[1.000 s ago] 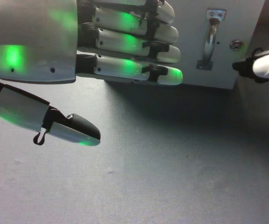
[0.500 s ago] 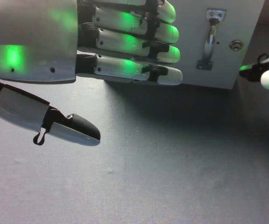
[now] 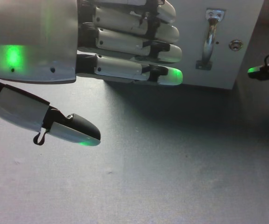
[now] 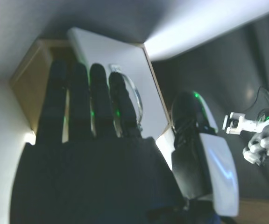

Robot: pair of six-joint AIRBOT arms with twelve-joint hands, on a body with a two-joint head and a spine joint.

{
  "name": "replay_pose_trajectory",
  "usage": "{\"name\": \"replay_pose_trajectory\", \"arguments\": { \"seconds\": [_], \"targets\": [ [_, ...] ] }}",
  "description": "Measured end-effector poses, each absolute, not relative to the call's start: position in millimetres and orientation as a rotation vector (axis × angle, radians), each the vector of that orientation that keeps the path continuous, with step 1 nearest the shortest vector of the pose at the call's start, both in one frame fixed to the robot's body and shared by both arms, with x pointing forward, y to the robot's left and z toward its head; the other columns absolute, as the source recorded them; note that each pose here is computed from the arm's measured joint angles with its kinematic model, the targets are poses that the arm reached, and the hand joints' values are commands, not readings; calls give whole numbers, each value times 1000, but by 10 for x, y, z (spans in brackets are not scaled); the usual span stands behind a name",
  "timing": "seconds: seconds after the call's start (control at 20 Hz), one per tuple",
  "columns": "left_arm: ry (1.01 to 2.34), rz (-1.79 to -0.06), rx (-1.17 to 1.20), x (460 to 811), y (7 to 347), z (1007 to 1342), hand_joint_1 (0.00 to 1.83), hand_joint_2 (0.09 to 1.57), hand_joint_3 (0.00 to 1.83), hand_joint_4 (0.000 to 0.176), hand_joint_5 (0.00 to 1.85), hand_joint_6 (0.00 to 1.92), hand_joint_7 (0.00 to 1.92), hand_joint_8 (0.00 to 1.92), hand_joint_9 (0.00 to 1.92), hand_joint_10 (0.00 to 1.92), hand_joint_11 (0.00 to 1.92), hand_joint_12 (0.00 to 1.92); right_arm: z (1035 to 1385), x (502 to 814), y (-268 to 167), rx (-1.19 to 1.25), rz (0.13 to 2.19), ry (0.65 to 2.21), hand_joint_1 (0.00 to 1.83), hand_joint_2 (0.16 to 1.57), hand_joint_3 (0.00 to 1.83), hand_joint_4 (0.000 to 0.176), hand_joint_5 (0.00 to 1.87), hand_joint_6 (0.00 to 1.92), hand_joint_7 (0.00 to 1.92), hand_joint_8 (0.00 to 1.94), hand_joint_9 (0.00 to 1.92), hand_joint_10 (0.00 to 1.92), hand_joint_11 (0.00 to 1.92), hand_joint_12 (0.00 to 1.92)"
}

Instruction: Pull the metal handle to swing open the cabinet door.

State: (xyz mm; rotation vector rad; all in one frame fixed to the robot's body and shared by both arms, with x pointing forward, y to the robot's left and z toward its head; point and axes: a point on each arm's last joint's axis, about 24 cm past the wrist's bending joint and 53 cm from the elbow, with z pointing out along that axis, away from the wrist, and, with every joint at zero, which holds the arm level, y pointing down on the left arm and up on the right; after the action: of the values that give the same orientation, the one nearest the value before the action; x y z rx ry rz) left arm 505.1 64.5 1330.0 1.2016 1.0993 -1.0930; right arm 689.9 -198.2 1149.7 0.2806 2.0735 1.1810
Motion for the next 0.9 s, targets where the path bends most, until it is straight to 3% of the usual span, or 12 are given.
{"name": "replay_pose_trajectory", "arguments": {
  "seconds": [0.2, 0.3, 0.45, 0.55, 0.65, 0.8, 0.9],
  "targets": [
    [1099, -1093, 1201, 5050, 647, 13301, 0, 1250, 0, 19, 260, 1, 301, 3, 265, 4, 0, 632, 11463, 6956, -1992, 231, 1153, 2081, 0, 1249, 0, 0, 180, 4, 204, 0, 159, 0, 0, 463],
    [1099, -1094, 1201, 5049, 647, 13301, 0, 1277, 6, 3, 277, 3, 331, 5, 285, 6, 0, 718, 11465, 7032, -2092, 236, 1124, 2073, 0, 1277, 7, 0, 184, 3, 200, 4, 166, 3, 0, 409],
    [1099, -1094, 1201, 5050, 645, 13301, 0, 1309, 5, 0, 255, 1, 296, 2, 266, 3, 0, 633, 11498, 7126, -2144, 204, 1087, 2062, 8, 1304, 6, 0, 174, 0, 193, 0, 171, 0, 0, 516],
    [1099, -1094, 1202, 5049, 645, 13300, 0, 1271, 0, 11, 240, 0, 289, 0, 259, 1, 0, 516, 11486, 7163, -2144, 199, 1080, 2061, 120, 1270, 0, 0, 173, 1, 203, 2, 186, 3, 0, 553],
    [1099, -1093, 1201, 5051, 647, 13300, 0, 1256, 0, 24, 267, 6, 336, 9, 308, 12, 0, 576, 11469, 7193, -2136, 185, 1073, 2064, 220, 1248, 0, 6, 181, 4, 211, 3, 186, 2, 0, 542],
    [1099, -1093, 1202, 5050, 645, 13300, 0, 1277, 3, 27, 274, 3, 371, 6, 356, 11, 0, 748, 11514, 7260, -2151, 197, 1072, 2045, 308, 1226, 0, 25, 201, 4, 235, 5, 195, 3, 0, 485],
    [1100, -1093, 1201, 5053, 647, 13300, 120, 1249, 0, 37, 297, 5, 382, 3, 364, 6, 0, 780, 11507, 7312, -2138, 203, 1063, 2039, 329, 1211, 0, 27, 221, 6, 257, 5, 213, 5, 0, 525]
  ]
}}
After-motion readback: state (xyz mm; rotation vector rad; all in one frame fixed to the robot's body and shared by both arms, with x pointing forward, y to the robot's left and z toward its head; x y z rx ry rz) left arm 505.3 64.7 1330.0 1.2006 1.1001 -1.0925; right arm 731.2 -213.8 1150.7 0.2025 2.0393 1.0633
